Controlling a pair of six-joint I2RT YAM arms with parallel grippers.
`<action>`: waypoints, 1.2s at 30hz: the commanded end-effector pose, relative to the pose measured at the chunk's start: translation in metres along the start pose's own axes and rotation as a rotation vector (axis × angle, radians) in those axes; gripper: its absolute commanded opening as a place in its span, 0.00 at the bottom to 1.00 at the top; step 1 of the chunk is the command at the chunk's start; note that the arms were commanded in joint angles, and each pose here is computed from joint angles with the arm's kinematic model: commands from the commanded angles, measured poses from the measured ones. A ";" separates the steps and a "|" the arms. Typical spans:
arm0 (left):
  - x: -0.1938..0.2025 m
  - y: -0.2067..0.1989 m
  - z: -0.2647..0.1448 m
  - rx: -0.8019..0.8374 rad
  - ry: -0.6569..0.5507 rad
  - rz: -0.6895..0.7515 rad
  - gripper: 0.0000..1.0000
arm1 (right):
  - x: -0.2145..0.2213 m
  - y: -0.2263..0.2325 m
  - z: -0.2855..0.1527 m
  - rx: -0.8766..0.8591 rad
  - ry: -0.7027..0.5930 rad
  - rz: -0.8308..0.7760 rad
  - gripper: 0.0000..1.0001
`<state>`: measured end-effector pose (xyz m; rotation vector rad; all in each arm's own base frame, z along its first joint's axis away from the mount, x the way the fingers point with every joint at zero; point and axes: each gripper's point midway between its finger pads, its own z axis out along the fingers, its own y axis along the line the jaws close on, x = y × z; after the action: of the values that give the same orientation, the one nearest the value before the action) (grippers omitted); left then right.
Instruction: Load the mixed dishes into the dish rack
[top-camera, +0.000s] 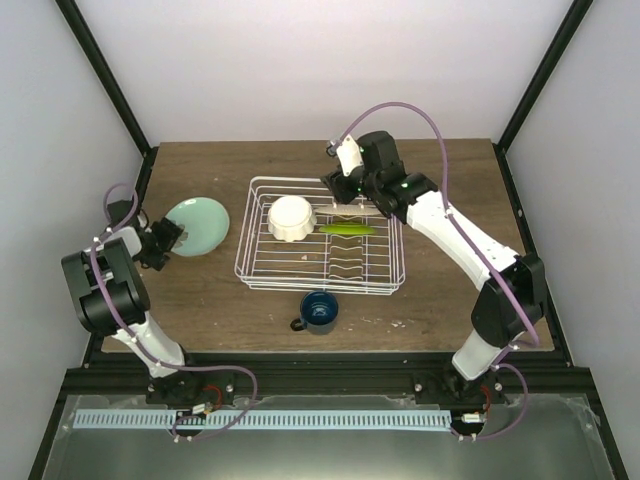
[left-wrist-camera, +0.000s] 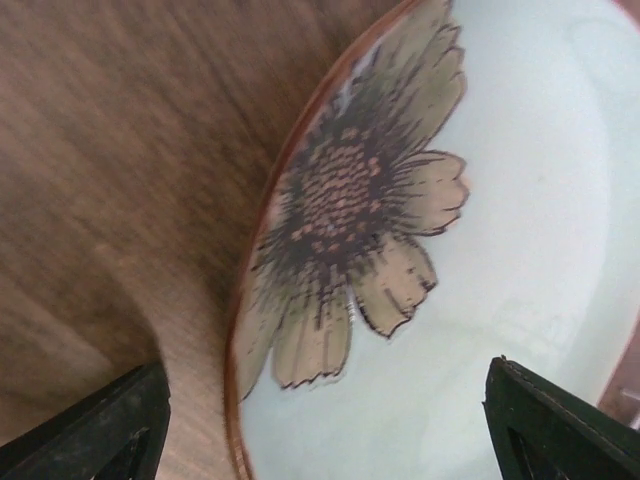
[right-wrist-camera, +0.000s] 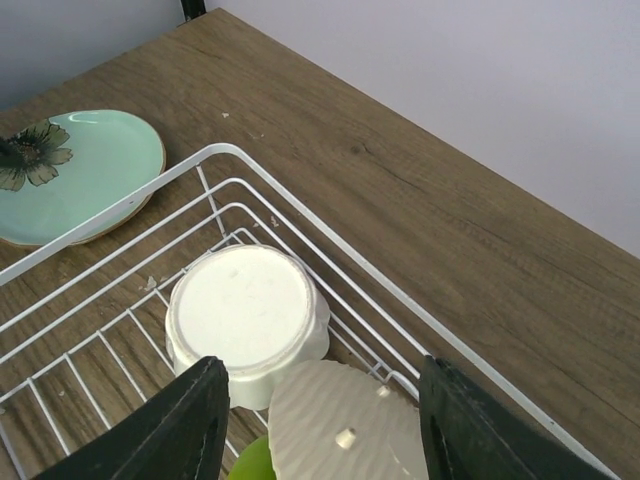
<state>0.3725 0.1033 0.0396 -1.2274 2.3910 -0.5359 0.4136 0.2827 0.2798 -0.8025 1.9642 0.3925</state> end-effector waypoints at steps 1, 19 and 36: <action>-0.003 -0.009 0.014 0.087 -0.009 -0.022 0.86 | -0.021 0.002 -0.011 -0.014 -0.042 0.007 0.53; 0.003 -0.008 0.040 0.134 0.032 -0.043 0.10 | -0.016 0.004 -0.009 -0.026 -0.021 0.026 0.46; -0.001 -0.059 0.004 0.402 -0.025 0.055 0.00 | -0.012 0.014 -0.004 -0.088 -0.016 0.041 0.45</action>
<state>0.4108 0.0820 0.0386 -1.0851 2.2146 -0.8403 0.4047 0.2868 0.2734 -0.8138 2.0016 0.4557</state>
